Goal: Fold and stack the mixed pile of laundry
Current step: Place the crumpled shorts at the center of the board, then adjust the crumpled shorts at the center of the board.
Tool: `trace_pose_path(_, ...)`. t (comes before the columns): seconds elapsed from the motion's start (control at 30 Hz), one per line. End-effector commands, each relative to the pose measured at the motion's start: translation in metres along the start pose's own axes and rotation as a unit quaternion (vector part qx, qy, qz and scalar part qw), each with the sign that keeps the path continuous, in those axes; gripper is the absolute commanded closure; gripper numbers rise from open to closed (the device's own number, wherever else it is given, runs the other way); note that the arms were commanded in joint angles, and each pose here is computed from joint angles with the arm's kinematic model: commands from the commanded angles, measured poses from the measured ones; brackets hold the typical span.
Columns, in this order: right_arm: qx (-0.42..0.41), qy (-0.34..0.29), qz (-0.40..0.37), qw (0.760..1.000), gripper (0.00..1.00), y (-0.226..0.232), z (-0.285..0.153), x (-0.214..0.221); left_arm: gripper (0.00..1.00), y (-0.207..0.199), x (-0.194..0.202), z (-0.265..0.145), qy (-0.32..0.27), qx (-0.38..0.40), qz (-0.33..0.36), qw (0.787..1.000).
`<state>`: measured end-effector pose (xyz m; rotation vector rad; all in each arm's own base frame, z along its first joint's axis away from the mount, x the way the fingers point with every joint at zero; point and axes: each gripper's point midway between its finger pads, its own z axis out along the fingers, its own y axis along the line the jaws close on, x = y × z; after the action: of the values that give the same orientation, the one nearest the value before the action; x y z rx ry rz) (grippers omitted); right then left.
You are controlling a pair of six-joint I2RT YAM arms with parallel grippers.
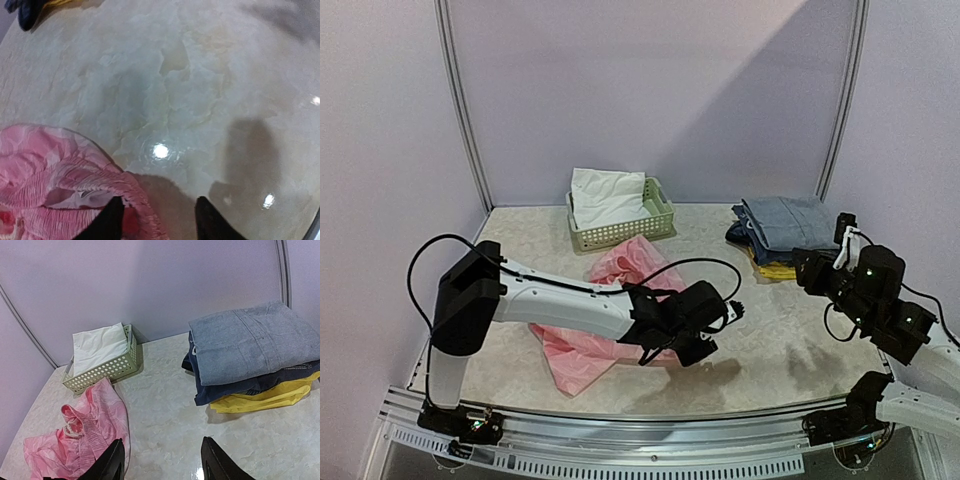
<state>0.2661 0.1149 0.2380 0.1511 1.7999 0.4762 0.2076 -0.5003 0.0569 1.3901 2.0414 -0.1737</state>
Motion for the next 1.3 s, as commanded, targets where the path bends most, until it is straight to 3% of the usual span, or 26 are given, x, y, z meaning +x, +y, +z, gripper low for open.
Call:
trace_pose_path(0.0,0.002,0.016,-0.007,1.0,0.47,0.002,0.005,0.004,0.35,-0.004,-0.018,-0.032,-0.05,0.037,-0.031,0.998)
trace_pose_path(0.07,-0.018,0.032,-0.02,0.999,0.46,0.012,0.009,0.008,0.24,0.007,-0.018,-0.051,-0.069,0.031,-0.045,0.996)
trace_pose_path(0.17,-0.056,0.062,-0.039,0.996,0.45,0.031,0.017,0.016,0.18,0.032,-0.006,-0.076,-0.076,0.007,-0.074,0.994)
trace_pose_path(0.43,-0.175,0.182,-0.066,0.965,0.43,0.089,0.053,0.06,0.25,0.139,0.084,-0.094,-0.013,-0.101,-0.213,0.972)
trace_pose_path(0.6,-0.21,0.25,-0.069,0.943,0.4,0.12,0.094,0.09,0.25,0.163,0.113,-0.08,0.02,-0.115,-0.234,0.965)
trace_pose_path(0.73,-0.208,0.315,-0.098,0.921,0.3,0.136,0.118,0.124,0.26,0.169,0.122,-0.067,0.036,-0.105,-0.241,0.964)
trace_pose_path(0.83,-0.193,0.367,-0.14,0.899,0.21,0.141,0.132,0.159,0.33,0.164,0.125,-0.059,0.048,-0.084,-0.243,0.965)
trace_pose_path(1.0,-0.18,0.426,-0.193,0.865,0.15,0.144,0.144,0.208,0.5,0.148,0.131,-0.056,0.048,-0.043,-0.245,0.967)
trace_pose_path(1.07,-0.185,0.44,-0.203,0.855,0.14,0.146,0.145,0.221,0.61,0.145,0.137,-0.057,0.048,-0.039,-0.247,0.967)
trace_pose_path(1.2,-0.193,0.453,-0.217,0.843,0.15,0.151,0.147,0.234,0.91,0.134,0.14,-0.057,0.039,-0.015,-0.254,0.966)
trace_pose_path(1.27,-0.192,0.455,-0.224,0.84,0.15,0.153,0.151,0.237,0.98,0.13,0.141,-0.057,0.035,-0.005,-0.257,0.966)
